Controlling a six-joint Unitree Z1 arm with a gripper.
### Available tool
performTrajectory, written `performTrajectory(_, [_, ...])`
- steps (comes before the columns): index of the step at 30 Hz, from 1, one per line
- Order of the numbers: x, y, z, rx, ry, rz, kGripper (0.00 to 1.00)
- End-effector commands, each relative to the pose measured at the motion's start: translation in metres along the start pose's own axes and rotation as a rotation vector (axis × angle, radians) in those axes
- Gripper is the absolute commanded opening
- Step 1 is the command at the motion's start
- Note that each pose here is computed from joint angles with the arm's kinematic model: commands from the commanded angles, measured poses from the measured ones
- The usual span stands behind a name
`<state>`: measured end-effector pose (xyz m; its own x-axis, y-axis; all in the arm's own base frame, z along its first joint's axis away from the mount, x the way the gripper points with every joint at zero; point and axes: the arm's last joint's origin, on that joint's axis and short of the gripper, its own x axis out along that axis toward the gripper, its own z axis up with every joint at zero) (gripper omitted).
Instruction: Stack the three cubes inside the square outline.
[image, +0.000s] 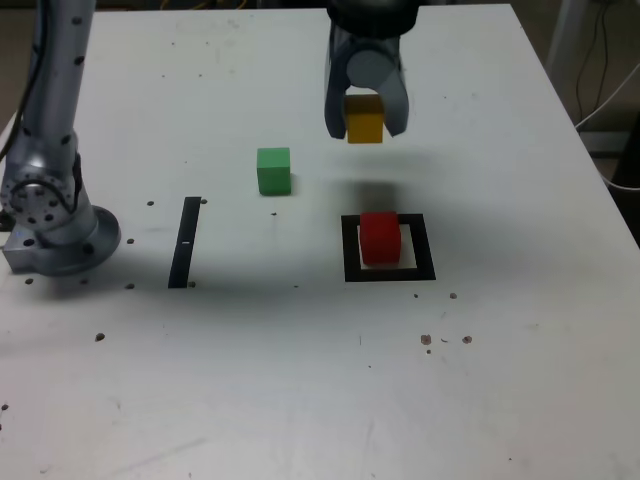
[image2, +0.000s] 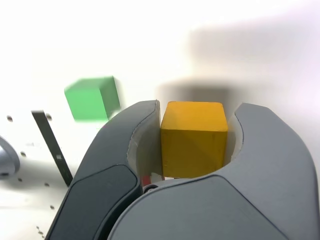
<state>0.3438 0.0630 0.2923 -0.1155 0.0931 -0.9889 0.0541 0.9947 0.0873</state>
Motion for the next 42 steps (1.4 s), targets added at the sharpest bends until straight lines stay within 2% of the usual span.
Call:
performTrajectory(1, [-0.005, -0.018, -0.003, 0.013, 0.005, 0.005, 0.15])
performTrajectory(11, [-0.003, -0.070, -0.013, 0.042, 0.029, -0.001, 0.16])
performTrajectory(15, [-0.003, -0.077, -0.015, 0.043, 0.022, -0.017, 0.16])
performTrajectory(22, [0.000, -0.084, -0.008, 0.037, -0.011, -0.041, 0.16])
performTrajectory(32, [0.010, -0.088, -0.003, 0.000, -0.017, -0.046, 0.16])
performTrajectory(42, [0.008, -0.103, -0.004, -0.016, -0.026, -0.042, 0.16])
